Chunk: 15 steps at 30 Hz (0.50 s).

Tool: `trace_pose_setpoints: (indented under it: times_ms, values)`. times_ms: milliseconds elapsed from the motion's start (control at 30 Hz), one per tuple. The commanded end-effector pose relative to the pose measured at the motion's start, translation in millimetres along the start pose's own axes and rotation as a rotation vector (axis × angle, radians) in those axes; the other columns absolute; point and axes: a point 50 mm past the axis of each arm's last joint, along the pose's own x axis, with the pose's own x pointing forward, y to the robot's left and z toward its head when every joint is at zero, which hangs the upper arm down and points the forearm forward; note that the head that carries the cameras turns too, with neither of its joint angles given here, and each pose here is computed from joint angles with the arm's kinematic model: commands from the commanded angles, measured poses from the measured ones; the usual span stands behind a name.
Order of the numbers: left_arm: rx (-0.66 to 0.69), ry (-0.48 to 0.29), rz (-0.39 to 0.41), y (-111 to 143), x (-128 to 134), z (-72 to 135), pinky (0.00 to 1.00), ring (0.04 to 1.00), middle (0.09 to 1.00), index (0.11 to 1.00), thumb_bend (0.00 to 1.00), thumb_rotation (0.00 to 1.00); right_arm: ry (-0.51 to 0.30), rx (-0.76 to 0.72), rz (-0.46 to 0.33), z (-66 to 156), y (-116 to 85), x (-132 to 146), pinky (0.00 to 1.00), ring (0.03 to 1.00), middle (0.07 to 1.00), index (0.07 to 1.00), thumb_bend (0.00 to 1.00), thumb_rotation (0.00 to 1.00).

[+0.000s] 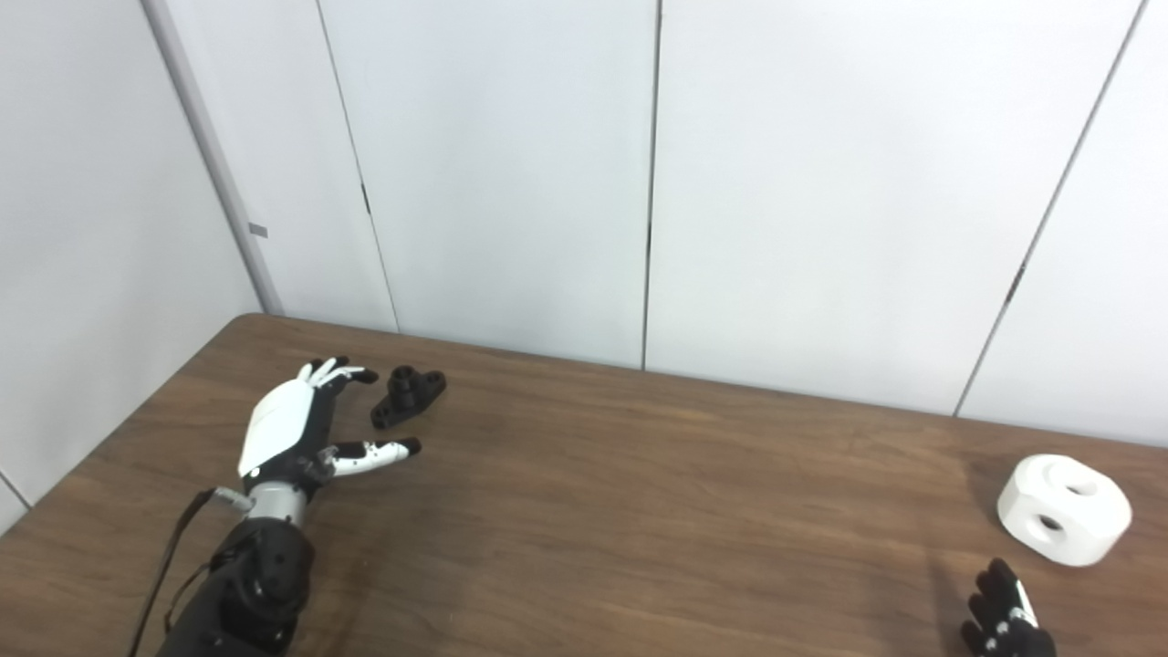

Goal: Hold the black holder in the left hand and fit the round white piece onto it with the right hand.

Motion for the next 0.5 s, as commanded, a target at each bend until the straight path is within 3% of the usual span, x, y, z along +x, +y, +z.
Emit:
trace_pose_setpoints:
  times_ms: [0, 467]
  values:
    - [0.055, -0.032, 0.096, 23, 20, 7, 1.00, 0.997, 0.935, 0.781, 0.89, 0.32, -0.022, -0.005, 0.008, 8, 4, 1, 1.00, 1.000, 1.000, 1.000, 0.70, 1.00]
    - [0.120, 0.090, 0.030, 11, 54, 6, 1.00, 1.000, 0.948, 0.791, 0.87, 0.40, -0.014, -0.002, 0.001, 8, 7, -1, 1.00, 1.000, 1.000, 1.000, 0.64, 1.00]
